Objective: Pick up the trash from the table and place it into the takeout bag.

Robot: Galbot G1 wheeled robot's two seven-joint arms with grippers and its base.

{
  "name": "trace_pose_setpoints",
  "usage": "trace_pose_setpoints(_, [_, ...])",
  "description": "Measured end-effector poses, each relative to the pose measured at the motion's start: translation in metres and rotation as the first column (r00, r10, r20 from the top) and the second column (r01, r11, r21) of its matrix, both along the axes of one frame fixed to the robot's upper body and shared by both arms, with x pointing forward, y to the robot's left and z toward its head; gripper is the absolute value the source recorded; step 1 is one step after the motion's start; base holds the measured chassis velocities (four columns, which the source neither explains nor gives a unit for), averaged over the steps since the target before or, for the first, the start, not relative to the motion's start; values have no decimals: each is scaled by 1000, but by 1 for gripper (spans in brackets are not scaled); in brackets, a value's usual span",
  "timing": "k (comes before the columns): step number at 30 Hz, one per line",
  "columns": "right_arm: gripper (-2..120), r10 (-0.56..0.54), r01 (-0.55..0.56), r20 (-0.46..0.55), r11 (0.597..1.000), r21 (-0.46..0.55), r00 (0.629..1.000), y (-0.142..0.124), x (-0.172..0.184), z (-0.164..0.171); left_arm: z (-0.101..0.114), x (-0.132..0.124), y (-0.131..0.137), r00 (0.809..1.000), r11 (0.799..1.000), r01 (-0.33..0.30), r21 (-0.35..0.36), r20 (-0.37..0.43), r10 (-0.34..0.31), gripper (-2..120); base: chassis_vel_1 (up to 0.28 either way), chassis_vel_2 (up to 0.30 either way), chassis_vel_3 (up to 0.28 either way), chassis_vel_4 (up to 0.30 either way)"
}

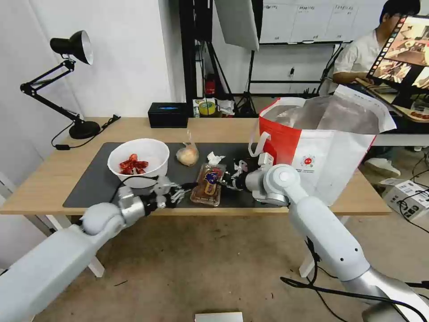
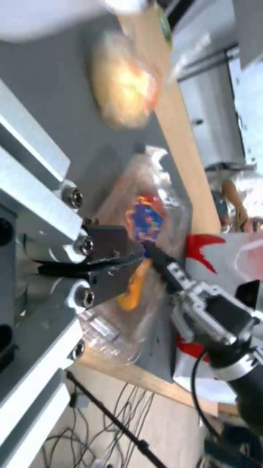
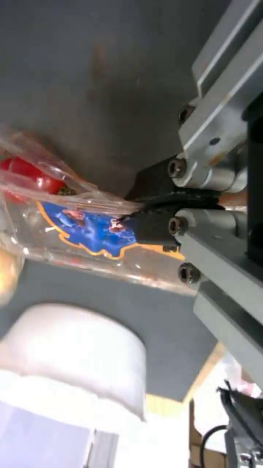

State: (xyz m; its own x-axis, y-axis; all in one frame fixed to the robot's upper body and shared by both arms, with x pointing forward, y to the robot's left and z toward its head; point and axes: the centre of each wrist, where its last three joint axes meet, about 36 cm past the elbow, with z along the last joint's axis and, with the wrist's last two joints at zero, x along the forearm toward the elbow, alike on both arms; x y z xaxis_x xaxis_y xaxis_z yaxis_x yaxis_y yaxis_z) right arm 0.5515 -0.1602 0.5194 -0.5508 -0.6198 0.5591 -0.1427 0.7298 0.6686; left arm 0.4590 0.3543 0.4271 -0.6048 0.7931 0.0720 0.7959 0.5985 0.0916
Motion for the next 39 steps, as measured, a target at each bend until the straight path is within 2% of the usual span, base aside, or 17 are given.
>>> trace_pose_setpoints(3, [0,8,-9,46,1000,19,999,-3,-7,6,3,-24,10,999,999,-30,-26,20,31,0,0,0,0,0])
trace_pose_setpoints(8, [0,-3,-5,110,997,75,994,-9,-15,18,3,-45,20,997,996,-77,-50,24,78,1,0,0,0,0])
trace_pose_setpoints(12, [0,-64,18,249,984,179,966,-30,-33,54,-6,-61,28,992,989,-125,-75,17,127,21,0,0,0,0])
trace_pose_setpoints(13, [0,-64,18,249,984,179,966,-30,-33,54,-6,-61,28,992,989,-125,-75,17,127,21,0,0,0,0])
trace_pose_setpoints(17, [0,-160,72,335,963,260,929,-44,-45,84,-13,-69,26,989,984,-145,-100,5,146,33,0,0,0,0])
trace_pose_setpoints(20, [0,-343,211,386,914,346,856,-60,-56,117,-24,-80,20,986,980,-167,-108,-11,167,49,0,0,0,0])
trace_pose_setpoints(21, [0,-343,211,386,914,346,856,-60,-56,117,-24,-80,20,986,980,-167,-108,-11,167,49,0,0,0,0])
trace_pose_setpoints(24, [0,-458,306,399,869,388,794,-78,-59,140,-28,-84,18,984,978,-178,-111,-17,177,62,0,0,0,0])
trace_pose_setpoints(25, [0,-458,306,399,869,388,794,-78,-59,140,-28,-84,18,984,978,-178,-111,-17,177,62,0,0,0,0])
trace_pose_setpoints(28, [0,-559,410,417,822,396,717,-106,-55,160,-31,-85,16,983,976,-185,-113,-20,184,77,0,0,0,0])
trace_pose_setpoints(29, [0,-559,410,417,822,396,717,-106,-55,160,-31,-85,16,983,976,-185,-113,-20,184,77,0,0,0,0])
trace_pose_setpoints(32, [0,-608,485,450,793,368,654,-125,-48,167,-36,-86,14,982,975,-189,-116,-26,188,91,0,0,0,0])
trace_pose_setpoints(33, [0,-608,485,450,793,368,654,-125,-48,167,-36,-86,14,982,975,-189,-116,-26,188,91,0,0,0,0])
trace_pose_setpoints(35, [0,-637,554,495,767,324,591,-141,-39,169,-41,-88,9,982,974,-191,-120,-32,189,101,0,0,0,0])
trace_pose_setpoints(36, [0,-637,554,495,767,324,591,-141,-39,169,-41,-88,9,982,974,-191,-120,-32,189,101,0,0,0,0])
trace_pose_setpoints(38, [0,-642,607,543,745,275,542,-151,-30,163,-43,-88,7,981,974,-193,-121,-35,190,107,0,0,0,0])
trace_pose_setpoints(39, [0,-634,615,559,745,258,534,-154,-28,160,-43,-88,7,981,974,-192,-121,-35,189,108,0,0,0,0])
